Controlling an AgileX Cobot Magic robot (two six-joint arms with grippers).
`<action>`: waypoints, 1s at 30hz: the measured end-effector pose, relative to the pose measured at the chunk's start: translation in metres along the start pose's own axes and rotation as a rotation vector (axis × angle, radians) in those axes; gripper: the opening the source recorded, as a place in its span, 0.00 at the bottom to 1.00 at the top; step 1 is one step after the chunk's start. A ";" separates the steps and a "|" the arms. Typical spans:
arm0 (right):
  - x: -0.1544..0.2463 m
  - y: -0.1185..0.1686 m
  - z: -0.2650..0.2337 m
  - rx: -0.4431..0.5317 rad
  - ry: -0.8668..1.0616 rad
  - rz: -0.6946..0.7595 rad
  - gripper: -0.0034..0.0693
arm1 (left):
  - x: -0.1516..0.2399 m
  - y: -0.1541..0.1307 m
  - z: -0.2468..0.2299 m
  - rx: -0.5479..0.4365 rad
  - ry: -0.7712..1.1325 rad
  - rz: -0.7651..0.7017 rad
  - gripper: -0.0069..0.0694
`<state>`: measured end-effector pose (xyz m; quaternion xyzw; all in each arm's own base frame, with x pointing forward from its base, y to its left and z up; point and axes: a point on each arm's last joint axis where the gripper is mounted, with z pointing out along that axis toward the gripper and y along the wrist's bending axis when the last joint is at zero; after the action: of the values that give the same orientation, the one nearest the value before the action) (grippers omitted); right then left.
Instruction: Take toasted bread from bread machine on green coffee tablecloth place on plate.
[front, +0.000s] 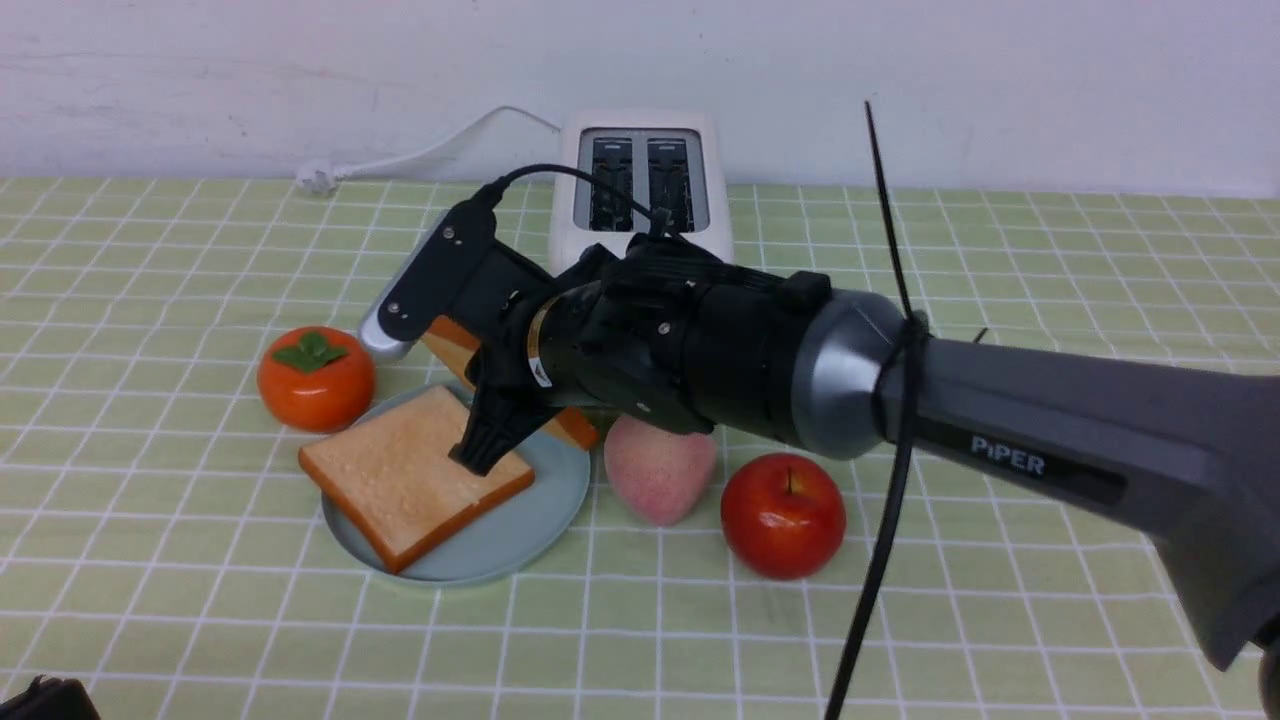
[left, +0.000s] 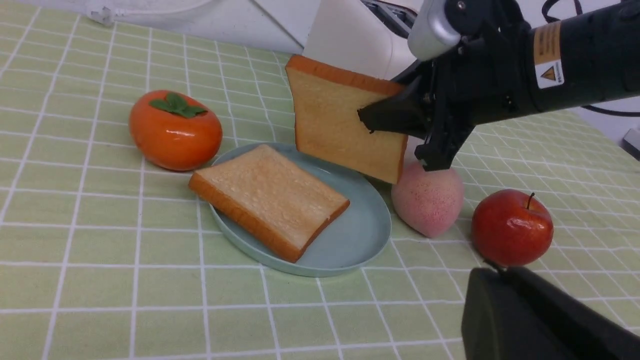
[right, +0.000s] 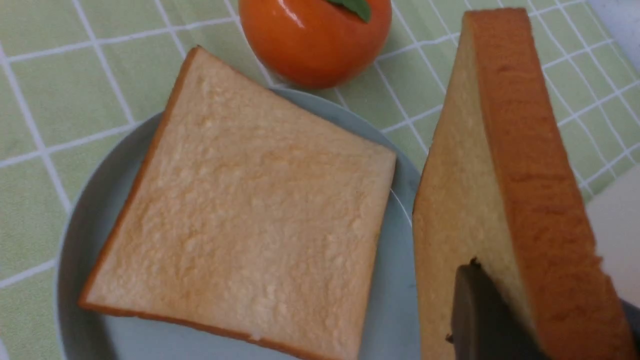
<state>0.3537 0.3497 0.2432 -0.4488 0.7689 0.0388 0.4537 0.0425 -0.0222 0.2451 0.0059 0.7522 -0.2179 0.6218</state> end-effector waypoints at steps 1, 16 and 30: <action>0.000 0.000 0.000 0.001 0.001 0.021 0.33 | 0.000 0.000 0.000 0.000 -0.001 0.000 0.07; -0.028 0.039 -0.047 -0.039 0.043 0.122 0.88 | 0.000 0.000 0.000 0.001 -0.003 -0.002 0.07; -0.052 0.023 -0.242 -0.020 0.202 0.143 0.21 | -0.001 -0.001 0.000 0.012 -0.004 -0.024 0.08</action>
<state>0.1863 0.2842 0.4152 -0.3989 0.8404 0.0333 0.3653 0.0419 -0.0230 0.2468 0.0003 0.7495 -0.2299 0.6208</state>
